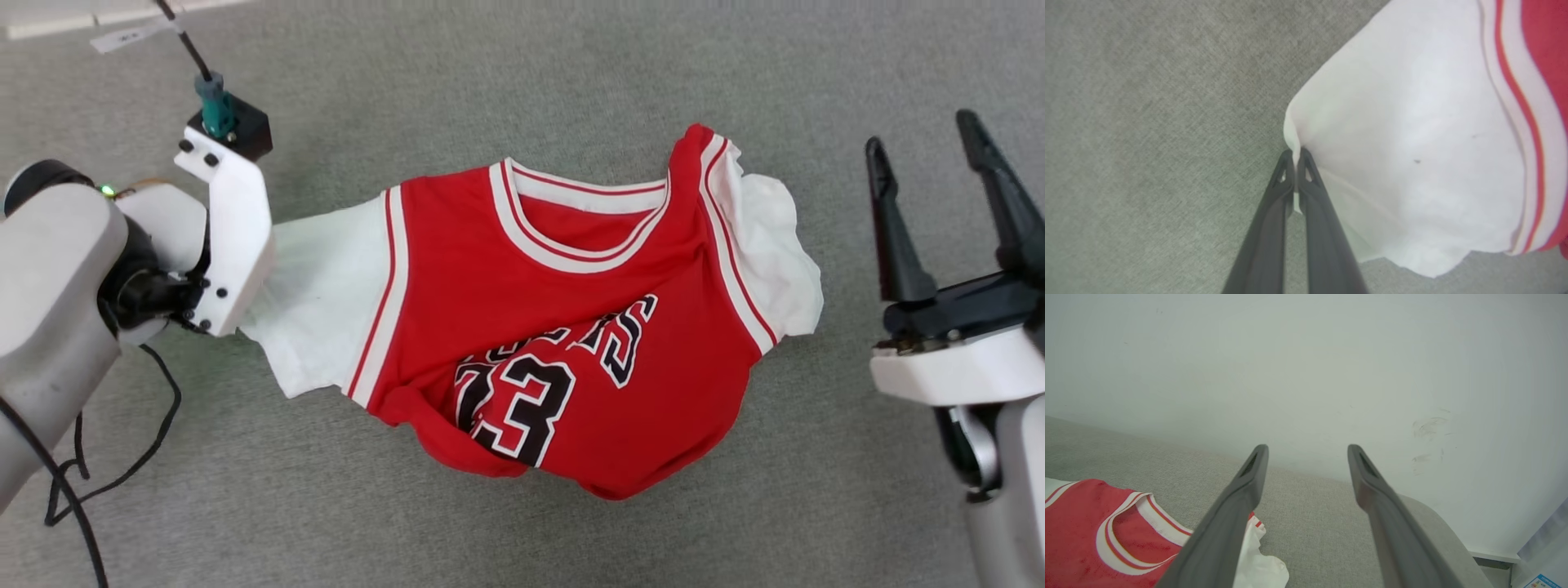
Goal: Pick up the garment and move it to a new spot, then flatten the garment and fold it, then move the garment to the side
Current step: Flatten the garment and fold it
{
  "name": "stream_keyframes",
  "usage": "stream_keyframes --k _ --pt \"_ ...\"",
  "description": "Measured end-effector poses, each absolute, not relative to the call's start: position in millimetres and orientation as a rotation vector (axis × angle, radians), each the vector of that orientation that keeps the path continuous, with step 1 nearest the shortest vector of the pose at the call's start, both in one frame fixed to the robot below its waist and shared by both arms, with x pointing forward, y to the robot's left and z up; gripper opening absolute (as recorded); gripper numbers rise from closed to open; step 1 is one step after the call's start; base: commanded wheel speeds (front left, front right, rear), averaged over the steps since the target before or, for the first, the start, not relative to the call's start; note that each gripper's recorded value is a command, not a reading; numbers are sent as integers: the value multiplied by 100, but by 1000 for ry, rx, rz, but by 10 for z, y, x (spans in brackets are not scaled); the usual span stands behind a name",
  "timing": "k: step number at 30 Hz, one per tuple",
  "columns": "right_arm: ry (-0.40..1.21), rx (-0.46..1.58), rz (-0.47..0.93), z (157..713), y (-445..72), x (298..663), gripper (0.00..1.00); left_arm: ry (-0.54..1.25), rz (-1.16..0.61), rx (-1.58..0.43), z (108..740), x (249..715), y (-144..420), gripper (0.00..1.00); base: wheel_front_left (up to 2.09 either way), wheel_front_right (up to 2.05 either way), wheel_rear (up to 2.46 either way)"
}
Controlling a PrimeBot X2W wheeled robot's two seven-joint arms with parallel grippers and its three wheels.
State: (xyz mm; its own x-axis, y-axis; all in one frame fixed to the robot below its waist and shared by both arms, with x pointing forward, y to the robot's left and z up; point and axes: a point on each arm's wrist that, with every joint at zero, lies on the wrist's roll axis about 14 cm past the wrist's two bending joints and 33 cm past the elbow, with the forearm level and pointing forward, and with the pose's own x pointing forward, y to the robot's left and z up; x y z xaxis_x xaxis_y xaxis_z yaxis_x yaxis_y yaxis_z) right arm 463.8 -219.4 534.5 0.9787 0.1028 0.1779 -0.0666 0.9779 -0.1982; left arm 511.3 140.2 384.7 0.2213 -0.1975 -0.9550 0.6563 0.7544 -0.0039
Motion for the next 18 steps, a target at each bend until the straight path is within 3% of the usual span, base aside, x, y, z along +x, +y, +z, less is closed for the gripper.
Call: stream_keyframes --k 4,8,18 --pt "-195 -266 115 5496 -2263 4667 100 1147 -609 429 4053 5080 1452 0 0 0 0" --pt "-74 -352 182 5497 -2260 4770 100 1074 -598 422 4278 5030 1526 0 0 0 0" --pt "526 -507 373 4990 -2223 4762 100 973 -598 419 4575 4871 1665 0 0 0 0"
